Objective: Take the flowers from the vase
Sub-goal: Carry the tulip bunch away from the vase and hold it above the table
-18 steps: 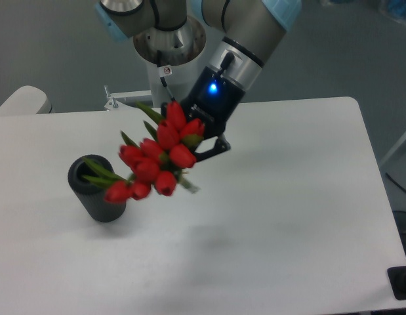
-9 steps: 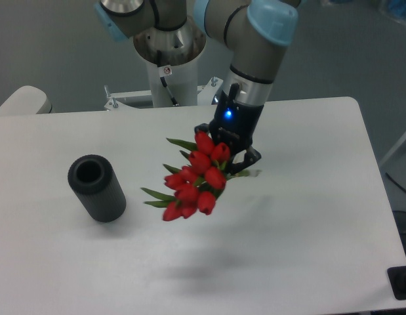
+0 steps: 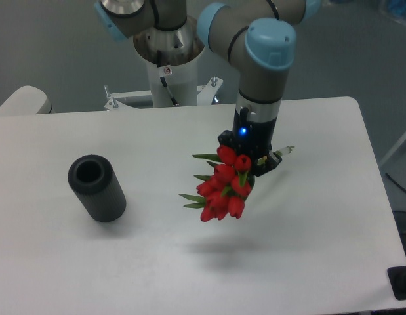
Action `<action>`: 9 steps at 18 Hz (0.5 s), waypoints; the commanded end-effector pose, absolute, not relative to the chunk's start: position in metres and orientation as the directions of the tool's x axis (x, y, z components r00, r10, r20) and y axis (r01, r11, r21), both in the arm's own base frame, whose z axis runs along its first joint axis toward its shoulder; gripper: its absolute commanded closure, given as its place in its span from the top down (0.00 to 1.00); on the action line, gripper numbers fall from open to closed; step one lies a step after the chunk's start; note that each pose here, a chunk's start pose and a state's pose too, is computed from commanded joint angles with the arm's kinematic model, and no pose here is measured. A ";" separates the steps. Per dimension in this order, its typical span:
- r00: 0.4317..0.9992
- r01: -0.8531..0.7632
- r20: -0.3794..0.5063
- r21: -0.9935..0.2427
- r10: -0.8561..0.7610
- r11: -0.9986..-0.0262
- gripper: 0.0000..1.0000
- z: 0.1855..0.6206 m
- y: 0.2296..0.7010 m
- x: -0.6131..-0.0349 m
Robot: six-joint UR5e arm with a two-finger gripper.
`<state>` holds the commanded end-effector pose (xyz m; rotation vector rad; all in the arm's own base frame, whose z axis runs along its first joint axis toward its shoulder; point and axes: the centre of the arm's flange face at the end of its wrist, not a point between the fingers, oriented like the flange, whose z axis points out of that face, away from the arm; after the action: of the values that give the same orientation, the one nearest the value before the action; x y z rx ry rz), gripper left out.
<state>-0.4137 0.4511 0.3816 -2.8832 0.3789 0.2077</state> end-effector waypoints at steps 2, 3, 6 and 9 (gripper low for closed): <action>0.951 -0.285 -0.177 -0.177 -0.255 -0.942 0.04 0.380 0.458 -0.413; 0.948 -0.293 -0.179 -0.161 -0.264 -0.942 0.04 0.377 0.463 -0.411; 0.941 -0.311 -0.176 -0.121 -0.288 -0.943 0.04 0.371 0.471 -0.403; 0.942 -0.314 -0.161 -0.113 -0.294 -0.943 0.04 0.374 0.476 -0.406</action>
<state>-0.4056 0.4760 0.3738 -2.9599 0.4656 0.2138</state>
